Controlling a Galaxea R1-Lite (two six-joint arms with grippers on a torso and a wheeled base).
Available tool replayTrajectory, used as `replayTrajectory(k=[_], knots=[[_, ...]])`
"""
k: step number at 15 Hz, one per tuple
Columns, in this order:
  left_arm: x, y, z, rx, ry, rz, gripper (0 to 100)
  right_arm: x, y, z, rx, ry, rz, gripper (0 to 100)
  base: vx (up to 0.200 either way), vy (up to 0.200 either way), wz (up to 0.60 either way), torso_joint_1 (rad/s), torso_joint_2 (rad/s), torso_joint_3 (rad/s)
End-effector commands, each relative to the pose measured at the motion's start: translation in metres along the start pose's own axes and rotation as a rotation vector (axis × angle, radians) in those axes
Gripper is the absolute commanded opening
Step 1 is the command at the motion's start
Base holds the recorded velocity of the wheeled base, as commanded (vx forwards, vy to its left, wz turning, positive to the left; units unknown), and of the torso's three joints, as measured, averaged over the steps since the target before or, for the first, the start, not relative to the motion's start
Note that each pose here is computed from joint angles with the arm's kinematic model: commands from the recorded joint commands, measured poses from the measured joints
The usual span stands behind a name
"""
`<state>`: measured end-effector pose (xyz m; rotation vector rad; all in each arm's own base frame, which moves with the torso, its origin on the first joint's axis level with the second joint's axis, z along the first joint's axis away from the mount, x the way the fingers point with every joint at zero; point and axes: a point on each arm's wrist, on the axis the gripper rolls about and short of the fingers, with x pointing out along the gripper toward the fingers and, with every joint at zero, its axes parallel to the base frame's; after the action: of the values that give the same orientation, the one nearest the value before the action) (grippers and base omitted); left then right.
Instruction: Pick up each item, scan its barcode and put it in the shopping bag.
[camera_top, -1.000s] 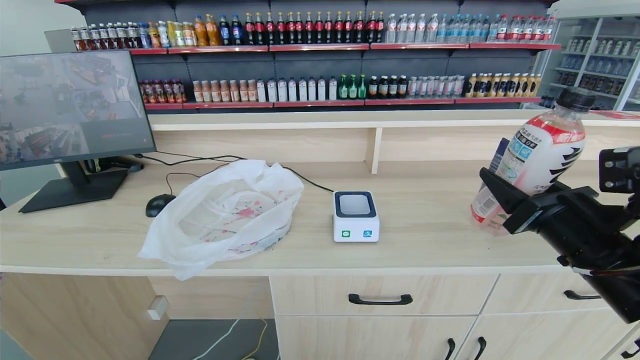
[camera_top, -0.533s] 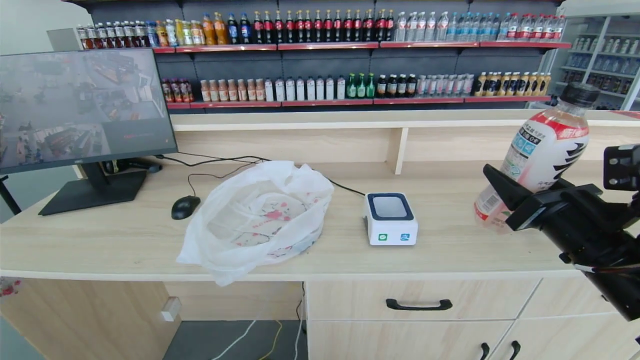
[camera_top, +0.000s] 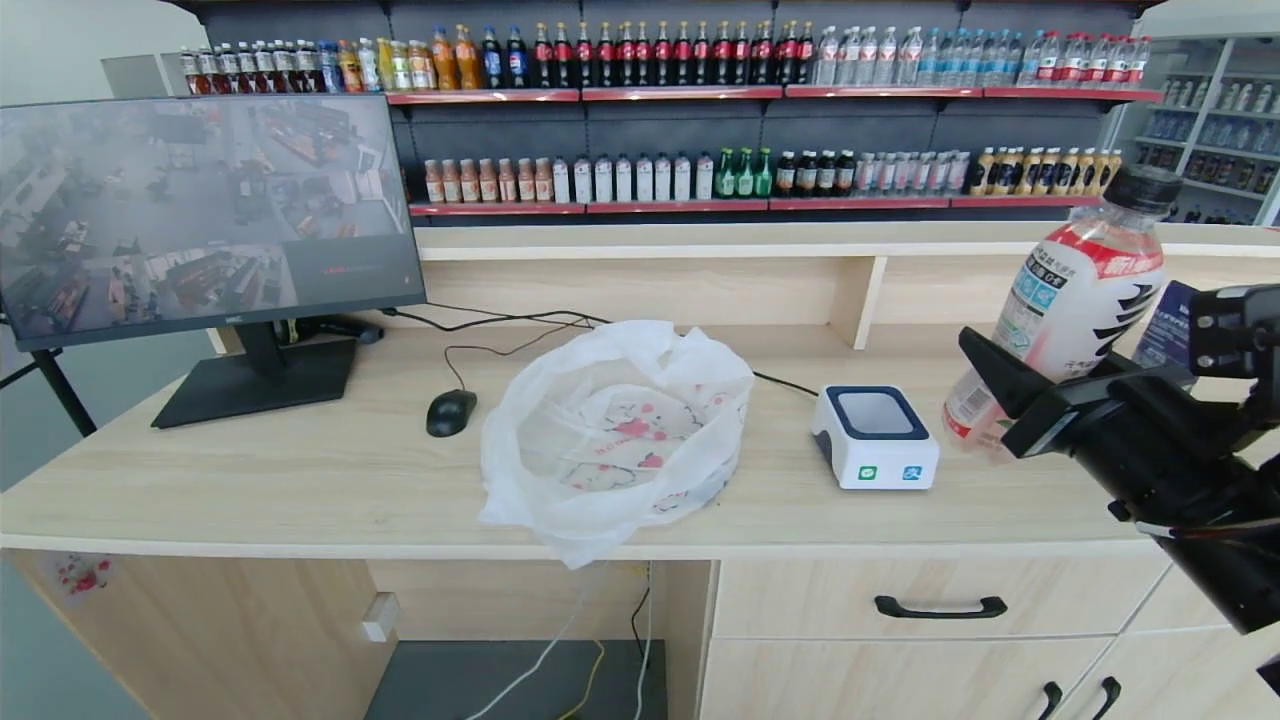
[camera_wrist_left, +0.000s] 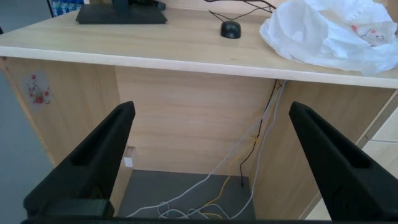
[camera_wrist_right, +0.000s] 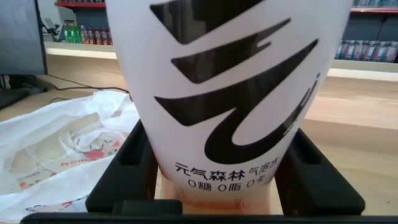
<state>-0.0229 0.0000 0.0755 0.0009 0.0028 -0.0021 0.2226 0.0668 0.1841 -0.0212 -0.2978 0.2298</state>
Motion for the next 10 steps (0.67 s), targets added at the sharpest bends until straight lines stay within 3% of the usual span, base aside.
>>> replayTrajectory(k=[1,5,10], knots=[[0.0,0.0,0.0,0.001,-0.001,0.001,100,0.01,0.001,-0.007,-0.015,0.012,0.0,0,0.0,0.0,0.0,0.0,0.0,0.0],[0.0,0.0,0.0,0.001,-0.001,0.002,100,0.028,-0.002,-0.016,-0.041,0.018,-0.013,0,0.0,0.0,0.0,0.0,0.0,0.0],[0.0,0.0,0.0,-0.004,-0.001,0.001,100,0.035,-0.006,-0.019,-0.055,0.016,-0.029,0,0.2,0.0,0.0,-0.003,0.0,0.003]])
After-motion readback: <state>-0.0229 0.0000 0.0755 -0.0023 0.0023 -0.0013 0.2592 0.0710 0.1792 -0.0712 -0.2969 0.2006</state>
